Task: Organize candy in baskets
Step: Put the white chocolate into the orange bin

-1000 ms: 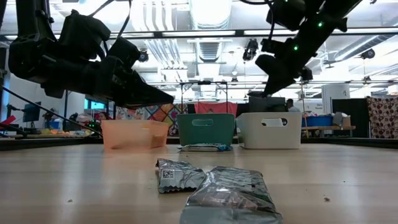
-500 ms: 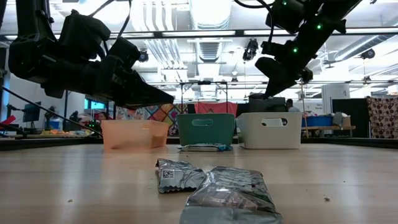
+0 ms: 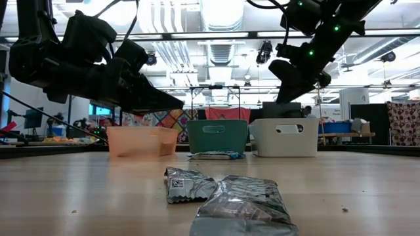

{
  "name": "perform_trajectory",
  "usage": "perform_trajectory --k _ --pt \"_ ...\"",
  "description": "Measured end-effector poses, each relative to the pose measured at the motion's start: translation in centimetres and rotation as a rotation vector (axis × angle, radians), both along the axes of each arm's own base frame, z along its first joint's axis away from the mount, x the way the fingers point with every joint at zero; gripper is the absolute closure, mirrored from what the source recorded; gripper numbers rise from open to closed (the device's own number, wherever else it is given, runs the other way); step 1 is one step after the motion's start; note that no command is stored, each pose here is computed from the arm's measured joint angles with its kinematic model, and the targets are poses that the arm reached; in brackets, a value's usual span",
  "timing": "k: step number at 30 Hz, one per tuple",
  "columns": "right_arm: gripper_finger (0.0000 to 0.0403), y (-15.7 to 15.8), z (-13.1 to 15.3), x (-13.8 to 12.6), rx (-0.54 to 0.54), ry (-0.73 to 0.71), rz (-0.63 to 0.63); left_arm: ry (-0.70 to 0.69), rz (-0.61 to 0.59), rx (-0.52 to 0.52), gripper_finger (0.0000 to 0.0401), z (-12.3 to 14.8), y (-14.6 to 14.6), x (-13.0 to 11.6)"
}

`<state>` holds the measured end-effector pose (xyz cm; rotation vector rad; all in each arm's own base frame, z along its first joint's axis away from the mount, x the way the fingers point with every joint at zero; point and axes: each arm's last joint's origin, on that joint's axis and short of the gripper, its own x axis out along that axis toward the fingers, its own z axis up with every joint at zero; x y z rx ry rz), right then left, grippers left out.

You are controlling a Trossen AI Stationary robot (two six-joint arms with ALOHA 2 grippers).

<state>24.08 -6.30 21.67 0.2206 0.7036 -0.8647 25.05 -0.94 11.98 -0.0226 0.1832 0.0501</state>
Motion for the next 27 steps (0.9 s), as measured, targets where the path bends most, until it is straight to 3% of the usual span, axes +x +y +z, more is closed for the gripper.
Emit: perform_trajectory --k 9,14,18,27 --pt "0.0228 0.0 0.0 0.0 0.001 -0.002 -0.001 -0.001 -0.034 0.033 0.0400 0.0 -0.5 0.0" --pt "0.0223 0.0 0.0 0.0 0.006 -0.008 -0.006 -0.007 0.005 0.075 0.0385 0.6 -0.9 1.0" --pt "0.0222 0.0 0.0 0.0 0.012 -0.012 -0.006 0.084 0.087 0.142 0.0370 0.4 -1.0 1.8" --pt "0.0222 0.0 0.0 0.0 0.013 -0.014 -0.006 0.144 0.144 0.157 0.0308 0.6 -0.9 2.8"
